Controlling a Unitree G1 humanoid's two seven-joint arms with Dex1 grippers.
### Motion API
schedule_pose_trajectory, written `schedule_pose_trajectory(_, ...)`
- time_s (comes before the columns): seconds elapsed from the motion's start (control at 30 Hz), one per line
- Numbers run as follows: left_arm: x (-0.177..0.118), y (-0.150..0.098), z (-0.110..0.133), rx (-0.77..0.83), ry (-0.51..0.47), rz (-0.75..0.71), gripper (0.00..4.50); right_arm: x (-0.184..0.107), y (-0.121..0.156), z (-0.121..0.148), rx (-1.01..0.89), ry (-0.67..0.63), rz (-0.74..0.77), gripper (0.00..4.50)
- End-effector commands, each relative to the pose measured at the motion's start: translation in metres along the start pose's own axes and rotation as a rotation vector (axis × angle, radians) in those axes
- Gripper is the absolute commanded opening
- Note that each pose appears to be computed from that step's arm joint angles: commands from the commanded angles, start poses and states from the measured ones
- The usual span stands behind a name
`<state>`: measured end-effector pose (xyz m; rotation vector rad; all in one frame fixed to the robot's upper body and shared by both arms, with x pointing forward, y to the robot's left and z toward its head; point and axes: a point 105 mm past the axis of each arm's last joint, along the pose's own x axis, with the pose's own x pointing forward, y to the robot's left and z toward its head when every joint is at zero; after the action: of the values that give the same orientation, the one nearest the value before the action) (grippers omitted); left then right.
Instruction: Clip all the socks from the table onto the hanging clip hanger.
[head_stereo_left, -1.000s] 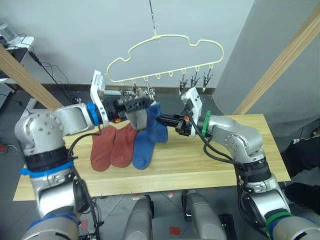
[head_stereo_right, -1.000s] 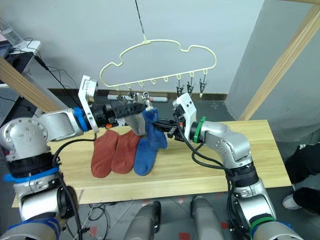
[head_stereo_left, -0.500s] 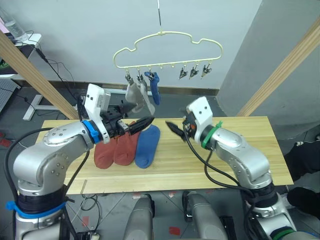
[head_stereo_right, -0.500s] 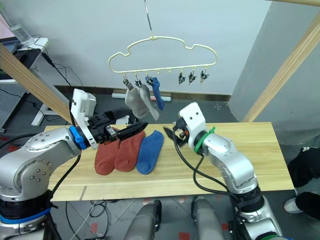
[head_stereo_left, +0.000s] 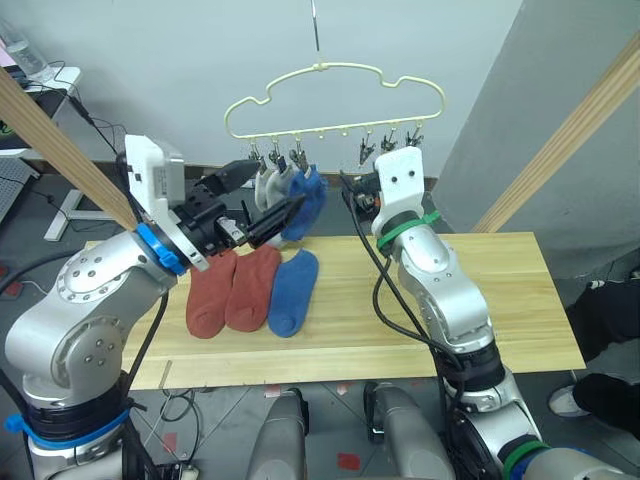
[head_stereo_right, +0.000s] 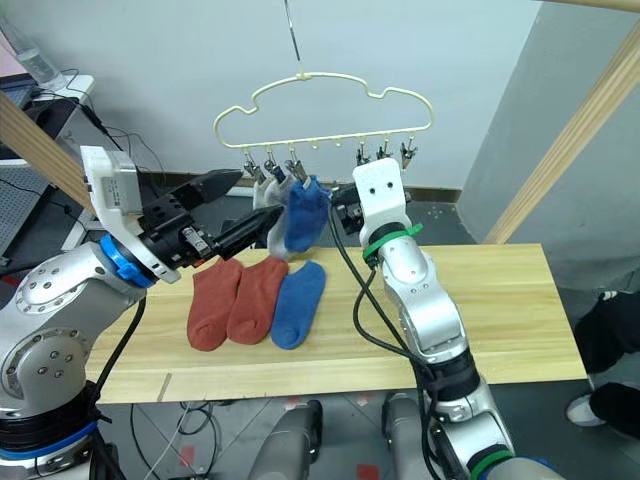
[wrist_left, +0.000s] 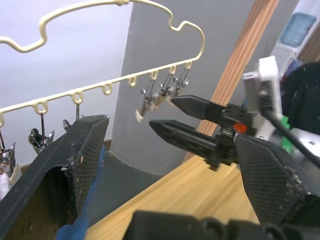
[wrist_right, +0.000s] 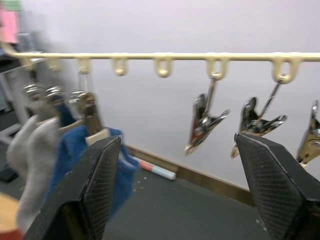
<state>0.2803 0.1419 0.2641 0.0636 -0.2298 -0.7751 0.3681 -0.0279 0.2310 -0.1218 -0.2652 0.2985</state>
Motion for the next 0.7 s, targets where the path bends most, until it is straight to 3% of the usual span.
schedule_pose_trajectory(0.03, -0.002, -0.009, 0.009, 0.043, -0.045, -0.018, 4.5, 0.004, -0.003, 0.018, 0.007, -0.08, -0.051, 3.79)
schedule_pose_trajectory(0.1, -0.001, -0.009, 0.007, 0.037, -0.044, -0.013, 4.5, 0.006, -0.003, 0.017, 0.008, -0.079, -0.065, 3.79)
schedule_pose_trajectory(0.2, 0.001, -0.009, 0.005, 0.031, -0.039, -0.007, 4.5, 0.008, -0.003, 0.014, 0.009, -0.067, -0.078, 2.89)
schedule_pose_trajectory(0.7, 0.007, -0.007, 0.004, 0.022, -0.052, 0.013, 4.5, 0.023, -0.001, 0.014, 0.045, -0.057, -0.102, 2.89)
